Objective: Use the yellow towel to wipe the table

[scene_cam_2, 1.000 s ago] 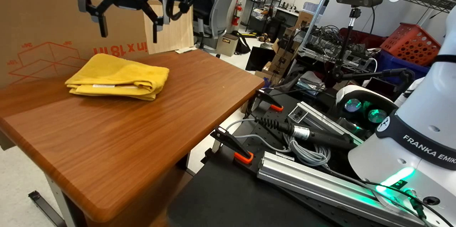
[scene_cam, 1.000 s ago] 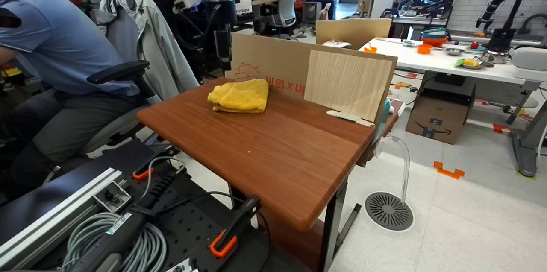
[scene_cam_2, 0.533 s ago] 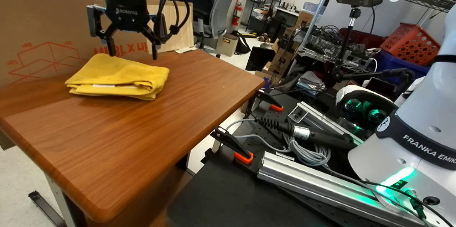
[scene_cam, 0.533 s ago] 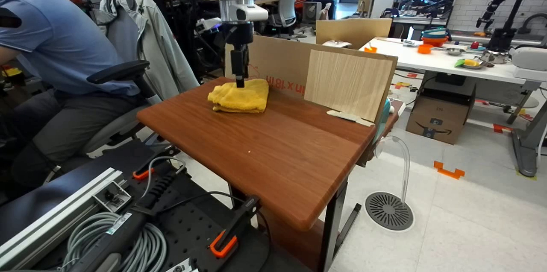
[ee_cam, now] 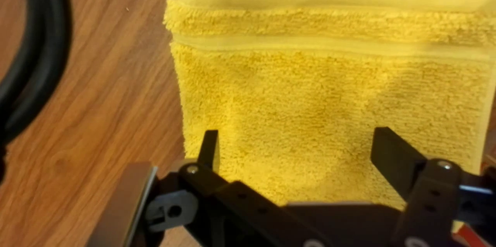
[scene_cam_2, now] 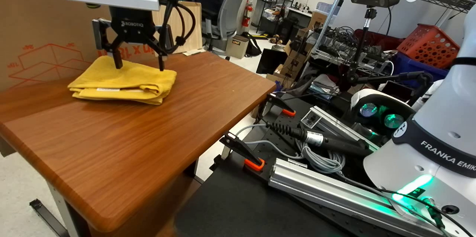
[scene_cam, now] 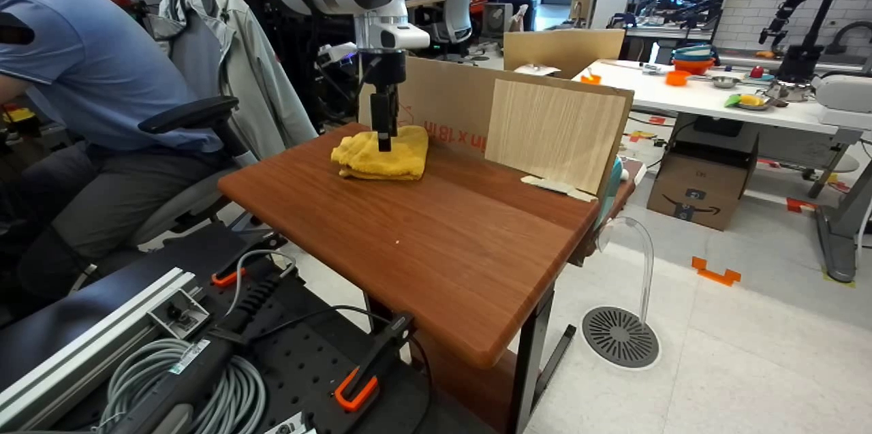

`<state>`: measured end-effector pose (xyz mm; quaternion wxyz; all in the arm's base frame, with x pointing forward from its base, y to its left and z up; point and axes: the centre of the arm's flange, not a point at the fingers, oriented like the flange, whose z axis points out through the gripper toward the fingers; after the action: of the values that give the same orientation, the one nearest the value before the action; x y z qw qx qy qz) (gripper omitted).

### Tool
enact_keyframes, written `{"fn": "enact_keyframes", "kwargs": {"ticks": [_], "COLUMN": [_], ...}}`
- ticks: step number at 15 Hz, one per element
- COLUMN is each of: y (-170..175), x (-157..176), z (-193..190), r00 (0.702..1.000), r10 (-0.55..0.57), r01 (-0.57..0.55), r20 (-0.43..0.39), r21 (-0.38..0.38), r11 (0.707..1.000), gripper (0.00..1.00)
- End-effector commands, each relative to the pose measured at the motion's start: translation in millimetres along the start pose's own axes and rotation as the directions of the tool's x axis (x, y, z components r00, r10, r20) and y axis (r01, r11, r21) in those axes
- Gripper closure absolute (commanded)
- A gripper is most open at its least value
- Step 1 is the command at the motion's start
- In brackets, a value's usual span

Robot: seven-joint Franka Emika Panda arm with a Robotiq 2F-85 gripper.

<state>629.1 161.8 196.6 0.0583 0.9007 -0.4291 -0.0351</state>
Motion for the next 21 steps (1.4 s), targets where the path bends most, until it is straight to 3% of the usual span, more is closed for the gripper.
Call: {"fn": "enact_keyframes", "kwargs": {"ticks": [1,10,15,21], "y": [-6.0,-2.4,45.8,102.8], "x": [-15.4,-24.3,4.3,38.2], "z": [3.7,59.9,81.8,75.7], "r00": [0.999,1.0,0.994,0.976], "r10": [0.003,0.026,0.109,0.217], "r01": [-0.002,-0.026,-0.109,-0.214], "r20": [-0.032,-0.006,0.001,0.029], "r21": [0.038,0.03,-0.042,-0.078], "r11": [0.999,0.999,0.993,0.974], "gripper": [0.0,0.0,0.0,0.0]}}
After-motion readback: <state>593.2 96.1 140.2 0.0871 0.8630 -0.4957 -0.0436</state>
